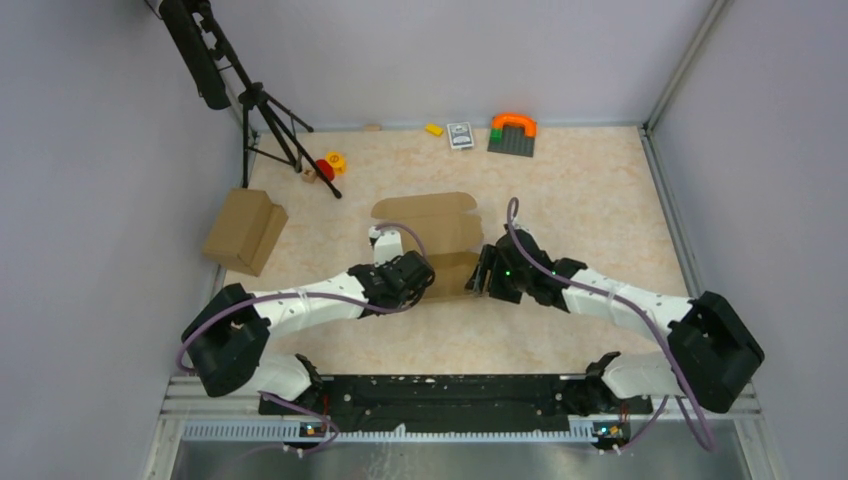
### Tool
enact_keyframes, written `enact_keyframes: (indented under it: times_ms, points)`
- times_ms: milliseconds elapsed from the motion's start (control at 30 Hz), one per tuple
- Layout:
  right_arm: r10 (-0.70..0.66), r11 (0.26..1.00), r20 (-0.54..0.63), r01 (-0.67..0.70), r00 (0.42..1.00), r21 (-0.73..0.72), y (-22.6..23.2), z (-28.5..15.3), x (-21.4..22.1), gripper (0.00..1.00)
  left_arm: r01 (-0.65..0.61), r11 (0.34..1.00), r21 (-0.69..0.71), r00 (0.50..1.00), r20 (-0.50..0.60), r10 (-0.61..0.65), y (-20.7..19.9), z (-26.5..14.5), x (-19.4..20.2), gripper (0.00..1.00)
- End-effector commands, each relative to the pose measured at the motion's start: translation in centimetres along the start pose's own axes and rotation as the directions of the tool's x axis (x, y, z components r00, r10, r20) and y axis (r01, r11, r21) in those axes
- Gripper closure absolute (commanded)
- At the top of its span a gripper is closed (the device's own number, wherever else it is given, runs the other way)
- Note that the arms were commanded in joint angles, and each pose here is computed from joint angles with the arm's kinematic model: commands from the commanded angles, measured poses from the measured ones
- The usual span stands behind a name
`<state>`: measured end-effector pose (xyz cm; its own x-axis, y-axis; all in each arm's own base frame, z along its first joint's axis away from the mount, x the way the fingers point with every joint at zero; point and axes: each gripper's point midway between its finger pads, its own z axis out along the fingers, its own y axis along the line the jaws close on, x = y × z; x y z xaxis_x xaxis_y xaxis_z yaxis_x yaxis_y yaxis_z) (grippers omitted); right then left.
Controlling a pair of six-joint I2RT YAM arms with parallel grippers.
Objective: Fold the paper box
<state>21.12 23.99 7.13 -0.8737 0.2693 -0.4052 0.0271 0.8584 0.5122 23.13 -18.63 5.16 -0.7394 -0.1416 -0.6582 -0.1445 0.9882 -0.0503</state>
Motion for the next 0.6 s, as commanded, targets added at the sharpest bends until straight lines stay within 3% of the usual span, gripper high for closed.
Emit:
enact_keyframes:
  times_ms: [0,100,300,500,567]
  points:
    - [-0.036,0.997,0.039,0.039,0.999,-0.065,3.5,1.0,-2.2,0.38,0.04,0.999,0.036,0.999,0.032,-0.041,-1.1,-0.3,-0.7,1.0]
    - [-0.075,0.994,0.002,0.075,0.997,-0.074,3.9,2.0,-1.7,0.44,0.035,0.999,0.039,0.999,0.026,-0.036,-1.3,-0.2,-0.5,1.0]
    - [-0.214,0.976,-0.023,0.213,0.977,-0.051,4.0,2.7,-1.5,0.48,0.011,0.998,0.057,1.0,0.012,-0.012,-1.7,-0.2,-0.2,0.98]
    - [-0.283,0.959,-0.1,0.283,0.954,-0.02,3.1,3.1,-0.1,0.72,-0.001,0.998,0.067,1.0,-0.005,0.001,-2.1,-0.3,-0.1,0.91]
    - [-0.295,0.955,-0.119,0.297,0.948,0.001,2.5,3.1,0.1,0.74,0.002,0.997,0.076,1.0,-0.013,-0.001,-2.3,-0.3,0.1,0.89]
